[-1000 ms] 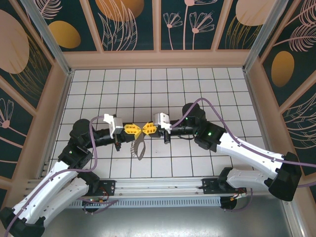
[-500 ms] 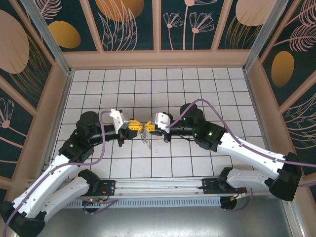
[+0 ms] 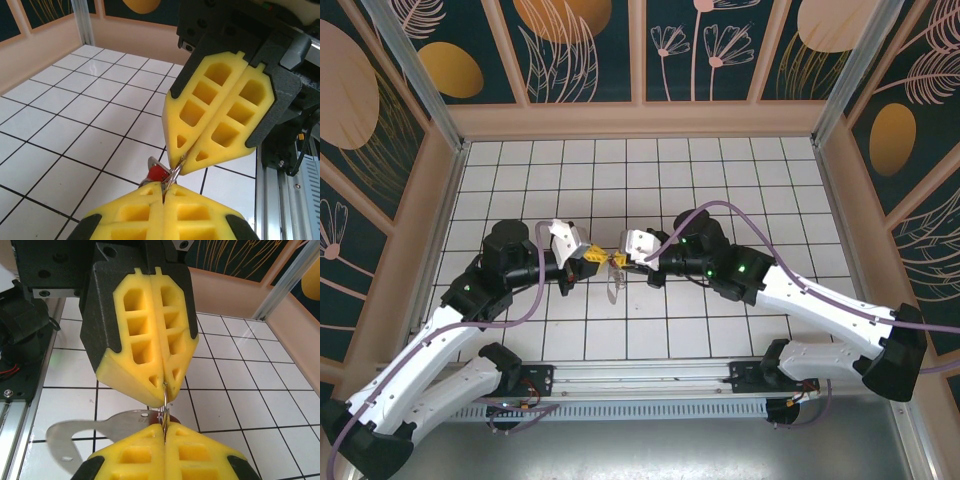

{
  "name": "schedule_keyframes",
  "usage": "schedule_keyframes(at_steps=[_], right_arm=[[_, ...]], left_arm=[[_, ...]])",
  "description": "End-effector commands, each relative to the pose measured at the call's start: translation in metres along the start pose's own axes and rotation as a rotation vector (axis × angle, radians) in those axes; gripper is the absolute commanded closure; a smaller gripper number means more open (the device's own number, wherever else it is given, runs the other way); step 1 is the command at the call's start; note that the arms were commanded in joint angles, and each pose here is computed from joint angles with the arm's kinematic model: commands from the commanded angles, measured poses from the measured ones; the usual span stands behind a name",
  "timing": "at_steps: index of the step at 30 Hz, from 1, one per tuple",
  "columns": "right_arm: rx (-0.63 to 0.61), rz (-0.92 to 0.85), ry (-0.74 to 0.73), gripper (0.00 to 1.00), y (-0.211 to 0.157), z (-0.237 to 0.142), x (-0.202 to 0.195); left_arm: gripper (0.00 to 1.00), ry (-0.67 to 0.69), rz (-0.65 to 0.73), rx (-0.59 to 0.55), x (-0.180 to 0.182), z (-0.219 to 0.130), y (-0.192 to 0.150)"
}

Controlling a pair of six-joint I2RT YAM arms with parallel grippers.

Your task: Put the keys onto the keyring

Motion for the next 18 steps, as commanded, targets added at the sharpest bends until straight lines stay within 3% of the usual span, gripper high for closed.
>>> schedule_keyframes(at_steps=[1,4,9,14,18], right_arm=[[-0.031,-0.034,0.017,1.00,0.0144,-0.0005,0.0048],[-0.023,-0.031,0.021,1.00,0.0129,-0.0008,0.0054],[0.000,-0.028,0.045,1.00,0.0122,0.0012,0.0080],[0.031,-0.027,0.068,1.00,0.0104,0.0058,0.0109],[0.041,-0.028,0.066,1.00,0.0099,0.0066,0.0111]], left_arm=[[1.00,-0.054,0.033,-0.112,-0.0080,-0.0054,0.0158],[1.00,-0.056,0.031,-0.111,-0.0096,-0.0057,0.0132],[0.88,-0.048,0.039,-0.098,-0.0092,-0.0062,0.0117],[0.82,-0.044,0.047,-0.087,-0.0072,-0.0046,0.0114],[0.93,-0.055,0.041,-0.075,-0.0069,-0.0025,0.0099]])
Point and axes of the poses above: each hand's point on the last joint's axis, 136 mm out from that joint toward the fingers, its own z axis out along the fingers, its own x axis along the line the jaws close on, y = z × x, the point moved 7 cm from there along -z, back along the fingers, and after that the axes turned 15 degrees about z, right-handed, at the moved point
